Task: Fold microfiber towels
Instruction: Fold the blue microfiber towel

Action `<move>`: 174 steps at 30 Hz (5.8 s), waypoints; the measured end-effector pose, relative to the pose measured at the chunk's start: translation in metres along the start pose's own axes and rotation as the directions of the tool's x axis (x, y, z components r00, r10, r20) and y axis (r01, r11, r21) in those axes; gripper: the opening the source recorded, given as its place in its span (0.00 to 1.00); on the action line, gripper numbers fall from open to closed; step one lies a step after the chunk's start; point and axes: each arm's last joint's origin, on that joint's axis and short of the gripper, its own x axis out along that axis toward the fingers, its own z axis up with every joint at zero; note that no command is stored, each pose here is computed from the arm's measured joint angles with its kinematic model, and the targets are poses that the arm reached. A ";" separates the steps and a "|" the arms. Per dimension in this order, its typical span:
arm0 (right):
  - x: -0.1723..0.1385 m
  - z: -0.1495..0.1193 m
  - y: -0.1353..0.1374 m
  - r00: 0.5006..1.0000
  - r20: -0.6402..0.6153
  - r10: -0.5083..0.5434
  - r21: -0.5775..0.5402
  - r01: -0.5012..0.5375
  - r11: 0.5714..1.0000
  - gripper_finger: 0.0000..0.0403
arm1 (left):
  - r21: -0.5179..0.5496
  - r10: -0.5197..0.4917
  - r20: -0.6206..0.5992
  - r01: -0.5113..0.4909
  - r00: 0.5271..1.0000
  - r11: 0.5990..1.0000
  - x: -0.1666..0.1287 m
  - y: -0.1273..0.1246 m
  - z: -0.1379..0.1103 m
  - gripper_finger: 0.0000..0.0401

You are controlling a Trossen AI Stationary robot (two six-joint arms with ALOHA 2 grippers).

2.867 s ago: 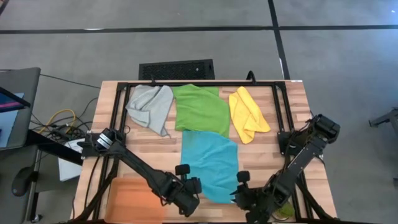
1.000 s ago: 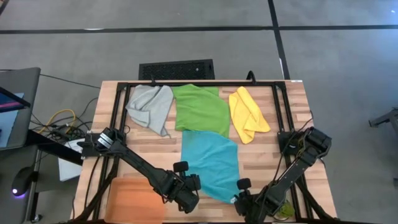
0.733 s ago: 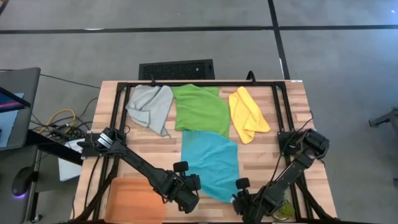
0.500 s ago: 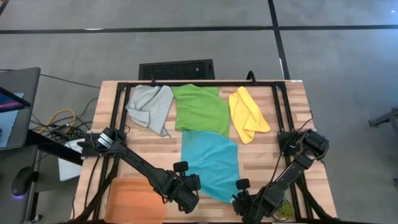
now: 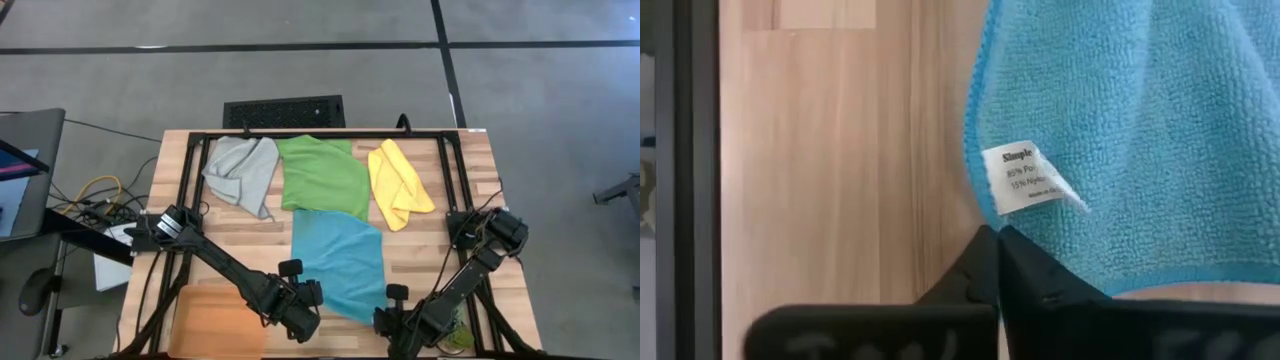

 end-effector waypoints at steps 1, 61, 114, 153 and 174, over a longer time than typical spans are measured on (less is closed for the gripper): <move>0.000 0.000 0.000 1.000 0.000 -0.001 -0.006 0.001 1.000 0.03 | -0.002 0.000 0.000 0.000 1.000 1.000 0.000 0.000 0.000 0.00; -0.100 0.038 0.014 0.974 -0.031 -0.226 -0.018 0.226 0.974 0.00 | -0.137 0.054 0.025 -0.050 0.998 0.989 -0.046 -0.045 -0.048 0.00; -0.067 0.075 -0.107 0.741 -0.271 -0.615 -0.204 0.580 0.789 0.00 | -0.049 0.516 -0.107 -0.523 0.850 0.851 -0.019 0.060 -0.002 0.00; -0.041 0.080 -0.141 0.708 -0.285 -0.646 -0.279 0.583 0.763 0.00 | 0.076 0.561 -0.407 -0.586 0.721 0.807 0.059 0.116 -0.005 0.00; -0.039 0.083 -0.148 0.718 -0.332 -0.612 -0.244 0.561 0.791 0.05 | 0.146 0.570 -0.392 -0.562 0.722 0.814 0.068 0.125 -0.003 0.00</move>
